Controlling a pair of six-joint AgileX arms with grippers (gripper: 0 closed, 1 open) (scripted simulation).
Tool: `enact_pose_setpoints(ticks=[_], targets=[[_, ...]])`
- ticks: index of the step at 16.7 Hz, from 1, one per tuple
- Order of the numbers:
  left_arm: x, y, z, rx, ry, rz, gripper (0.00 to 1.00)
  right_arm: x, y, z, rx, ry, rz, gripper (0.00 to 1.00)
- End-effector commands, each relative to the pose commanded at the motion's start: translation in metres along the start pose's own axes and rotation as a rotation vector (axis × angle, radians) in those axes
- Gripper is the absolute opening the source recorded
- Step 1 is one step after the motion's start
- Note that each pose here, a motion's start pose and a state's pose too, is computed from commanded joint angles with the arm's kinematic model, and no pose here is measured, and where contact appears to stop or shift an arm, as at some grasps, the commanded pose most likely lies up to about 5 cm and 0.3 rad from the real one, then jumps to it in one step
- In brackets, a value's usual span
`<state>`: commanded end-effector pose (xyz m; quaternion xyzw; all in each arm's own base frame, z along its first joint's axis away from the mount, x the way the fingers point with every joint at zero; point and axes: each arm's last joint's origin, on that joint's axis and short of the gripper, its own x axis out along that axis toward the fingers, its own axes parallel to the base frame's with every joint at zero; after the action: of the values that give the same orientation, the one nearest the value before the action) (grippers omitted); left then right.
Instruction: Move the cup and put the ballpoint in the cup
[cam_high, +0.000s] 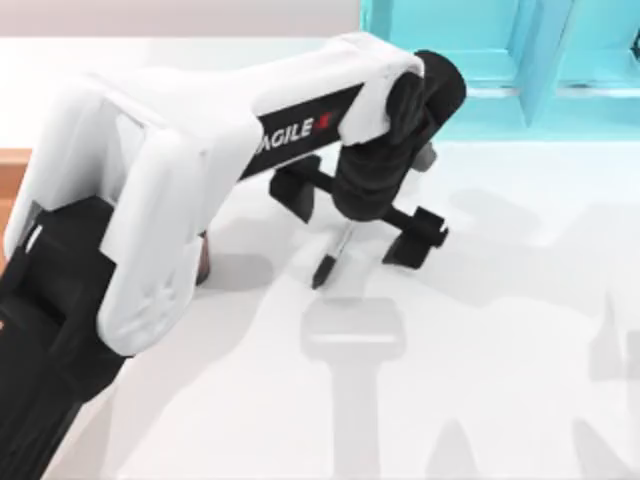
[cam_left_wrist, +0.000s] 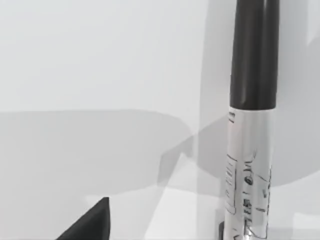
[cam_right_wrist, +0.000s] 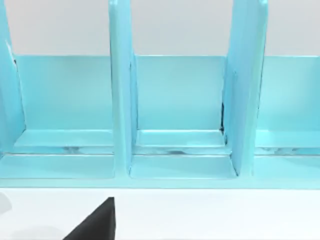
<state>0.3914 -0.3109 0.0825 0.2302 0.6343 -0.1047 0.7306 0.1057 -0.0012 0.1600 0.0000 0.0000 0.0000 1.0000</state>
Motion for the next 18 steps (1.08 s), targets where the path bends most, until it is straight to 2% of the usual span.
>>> enact_pose_setpoints(ticks=[3, 16, 18], targets=[[0.0001, 0.0, 0.0, 0.0, 0.0, 0.0, 1.0, 0.0, 0.0, 0.0, 0.0, 0.0, 0.0, 1.0], [0.0001, 0.0, 0.0, 0.0, 0.0, 0.0, 0.02, 0.0, 0.0, 0.0, 0.0, 0.0, 0.0, 1.0], [0.0001, 0.0, 0.0, 0.0, 0.0, 0.0, 0.0, 0.0, 0.0, 0.0, 0.0, 0.0, 0.0, 1.0]])
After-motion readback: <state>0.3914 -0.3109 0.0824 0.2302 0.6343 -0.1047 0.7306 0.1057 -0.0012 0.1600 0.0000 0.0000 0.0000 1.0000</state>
